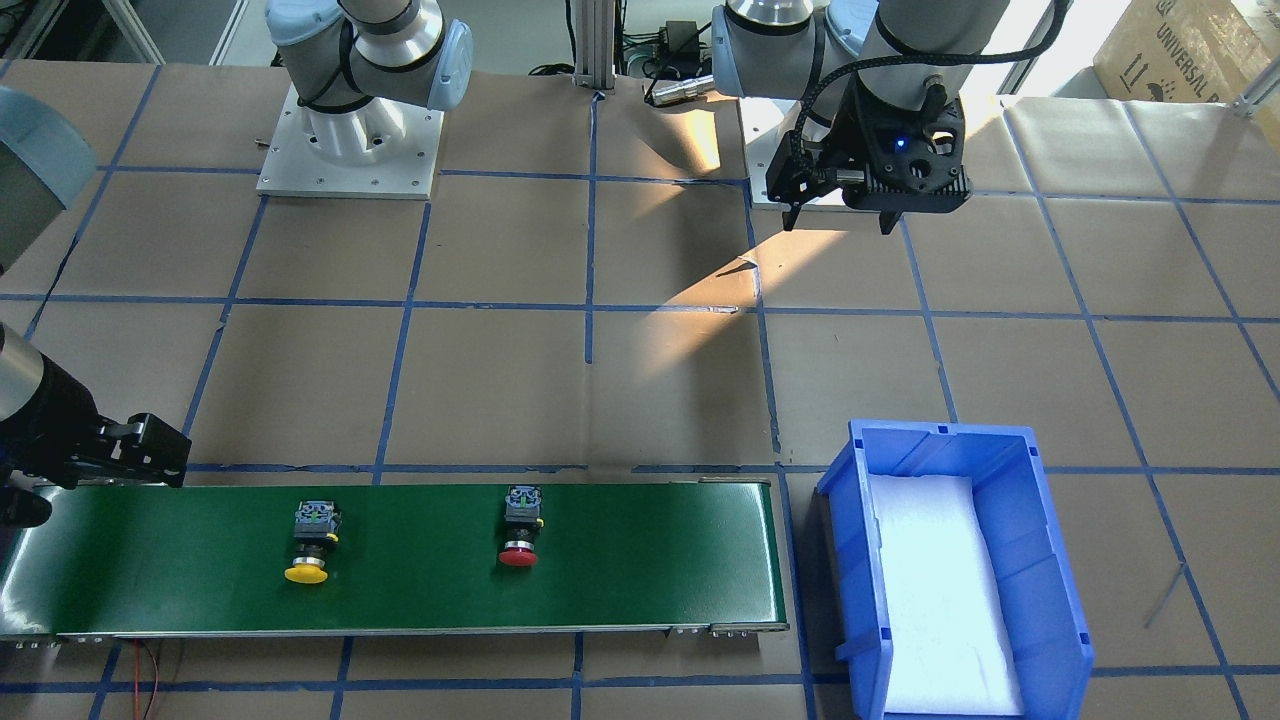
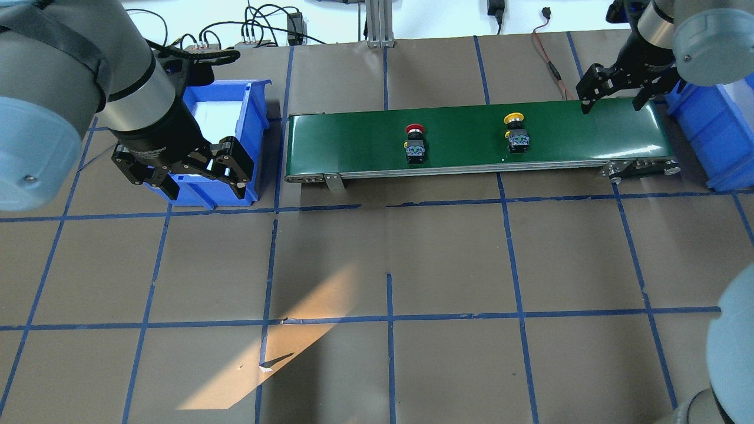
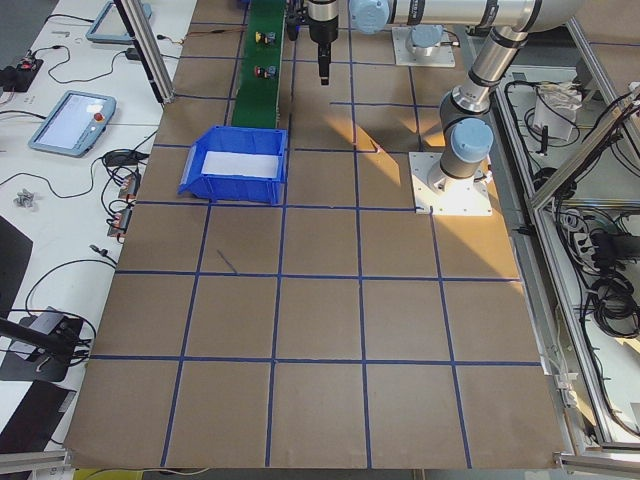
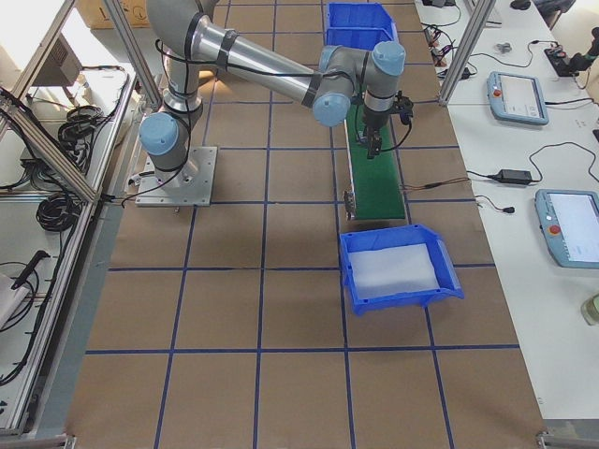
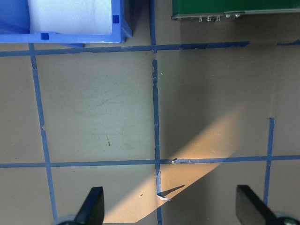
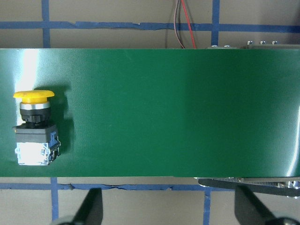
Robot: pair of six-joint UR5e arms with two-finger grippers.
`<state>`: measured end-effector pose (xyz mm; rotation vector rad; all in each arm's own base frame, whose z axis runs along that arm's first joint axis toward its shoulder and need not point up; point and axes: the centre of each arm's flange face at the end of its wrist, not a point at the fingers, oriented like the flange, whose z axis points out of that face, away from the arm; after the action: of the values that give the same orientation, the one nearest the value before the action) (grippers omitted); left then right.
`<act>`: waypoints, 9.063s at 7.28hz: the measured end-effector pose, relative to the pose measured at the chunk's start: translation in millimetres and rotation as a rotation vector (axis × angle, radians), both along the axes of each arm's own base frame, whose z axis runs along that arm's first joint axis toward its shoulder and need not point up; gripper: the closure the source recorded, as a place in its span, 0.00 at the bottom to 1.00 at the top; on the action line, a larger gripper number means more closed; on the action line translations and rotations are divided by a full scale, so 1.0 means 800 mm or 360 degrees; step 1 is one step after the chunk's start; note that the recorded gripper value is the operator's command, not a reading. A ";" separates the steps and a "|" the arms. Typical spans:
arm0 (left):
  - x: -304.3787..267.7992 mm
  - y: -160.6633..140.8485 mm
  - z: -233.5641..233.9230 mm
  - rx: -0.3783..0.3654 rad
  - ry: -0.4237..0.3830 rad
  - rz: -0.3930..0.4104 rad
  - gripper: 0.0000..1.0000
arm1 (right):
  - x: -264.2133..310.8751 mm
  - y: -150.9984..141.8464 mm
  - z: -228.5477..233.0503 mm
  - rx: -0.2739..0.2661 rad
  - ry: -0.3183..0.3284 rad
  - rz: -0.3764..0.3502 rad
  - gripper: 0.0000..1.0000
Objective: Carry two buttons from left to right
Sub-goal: 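Move the right gripper along the conveyor toward the approaching yellow button, then lower the right gripper and grasp the yellow button on the belt, then carry the yellow button into the far blue bin and release it, then bring the right gripper back over the conveyor above the red button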
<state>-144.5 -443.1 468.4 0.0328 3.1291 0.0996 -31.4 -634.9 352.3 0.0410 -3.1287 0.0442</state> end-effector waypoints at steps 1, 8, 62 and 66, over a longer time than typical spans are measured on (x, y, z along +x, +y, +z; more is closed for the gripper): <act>0.000 0.000 0.000 0.0000 0.0000 0.0000 0.00 | 0.000 0.000 -0.001 -0.0001 -0.0001 -0.0001 0.00; 0.000 0.000 -0.001 0.0002 0.0000 0.0000 0.00 | 0.026 -0.027 -0.033 -0.0068 -0.0001 -0.0068 0.00; 0.000 0.002 -0.008 0.0016 0.0000 0.0000 0.00 | 0.031 -0.038 -0.047 0.0038 0.0012 0.0008 0.00; 0.000 0.001 -0.008 0.0013 0.0000 0.0000 0.00 | 0.031 -0.038 -0.054 0.0057 0.0013 0.0008 0.00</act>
<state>-144.5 -442.1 462.2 0.0328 3.1286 0.1119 -6.9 -665.1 309.4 0.0488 -3.1214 -0.0121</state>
